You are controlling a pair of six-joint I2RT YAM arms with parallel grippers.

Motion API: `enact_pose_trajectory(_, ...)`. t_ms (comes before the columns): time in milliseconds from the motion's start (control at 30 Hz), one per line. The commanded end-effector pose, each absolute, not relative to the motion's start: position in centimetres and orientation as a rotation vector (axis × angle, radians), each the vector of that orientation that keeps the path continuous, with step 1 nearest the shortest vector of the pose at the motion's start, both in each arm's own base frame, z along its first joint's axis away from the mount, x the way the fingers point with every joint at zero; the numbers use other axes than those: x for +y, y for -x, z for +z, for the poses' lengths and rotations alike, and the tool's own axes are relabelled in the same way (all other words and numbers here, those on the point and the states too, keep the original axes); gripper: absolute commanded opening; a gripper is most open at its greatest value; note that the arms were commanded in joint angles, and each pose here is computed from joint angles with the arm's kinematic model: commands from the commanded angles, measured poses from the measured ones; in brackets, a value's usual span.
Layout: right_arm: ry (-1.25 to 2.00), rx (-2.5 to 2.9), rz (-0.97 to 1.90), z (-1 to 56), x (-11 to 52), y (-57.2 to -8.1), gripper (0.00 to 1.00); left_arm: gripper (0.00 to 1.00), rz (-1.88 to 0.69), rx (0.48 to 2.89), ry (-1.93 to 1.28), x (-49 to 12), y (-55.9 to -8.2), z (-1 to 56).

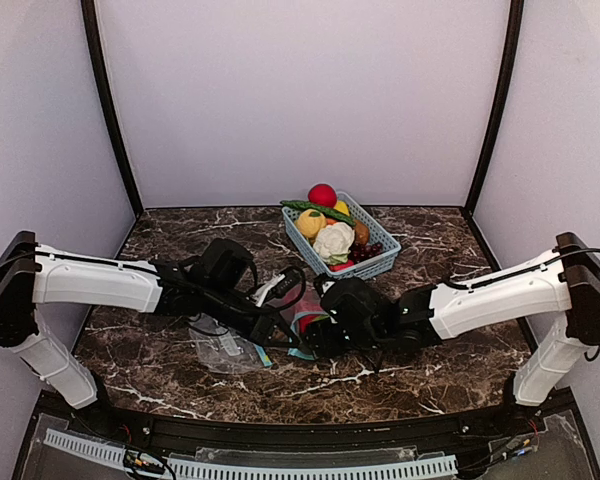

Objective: Place the food in the zip-top bag and seal the zipper
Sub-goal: Place the fake fruit in the zipper food storage bag, then adjust the fake fruit in the zipper food storage bag.

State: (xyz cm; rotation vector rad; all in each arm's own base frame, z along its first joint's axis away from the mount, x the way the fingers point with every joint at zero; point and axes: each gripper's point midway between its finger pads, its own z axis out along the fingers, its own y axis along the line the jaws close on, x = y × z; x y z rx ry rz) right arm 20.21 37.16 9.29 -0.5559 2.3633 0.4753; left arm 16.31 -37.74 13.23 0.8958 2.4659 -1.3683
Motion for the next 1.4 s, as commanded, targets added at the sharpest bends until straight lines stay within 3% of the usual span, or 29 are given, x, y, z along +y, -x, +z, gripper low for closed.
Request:
enact_pose_trajectory(0,0.499,2.311,0.595,11.8,38.0,-21.2,0.53,0.01,-1.366,2.466,-0.894,-37.2,-15.7,14.1)
enact_pose_trajectory(300,0.510,2.278,0.834,13.1,40.5,-21.6,0.55,0.01,-1.285,2.514,-0.826,-36.3,-16.2,12.7)
enact_pose_trajectory(367,0.515,2.287,0.836,12.8,40.6,-21.5,0.55,0.05,-1.292,2.513,-0.830,-36.2,-16.1,12.7)
enact_pose_trajectory(533,0.488,2.313,0.824,12.0,39.8,-21.5,0.55,0.52,-1.217,2.475,-0.815,-35.3,-16.7,14.0)
enact_pose_trajectory(667,0.469,2.345,0.817,10.8,39.3,-21.3,0.55,0.71,-1.126,2.438,-0.755,-33.9,-18.2,15.8)
enact_pose_trajectory(833,0.448,2.367,0.822,9.9,39.0,-21.1,0.55,0.84,-1.051,2.475,-0.575,-31.1,-21.7,15.0)
enact_pose_trajectory(1100,0.435,2.384,0.849,9.2,39.2,-21.0,0.56,0.89,-1.064,2.542,-0.466,-30.9,-24.8,11.3)
enact_pose_trajectory(1367,0.414,2.396,0.895,8.9,39.8,-21.1,0.58,0.86,-1.088,2.585,-0.475,-31.3,-25.4,8.7)
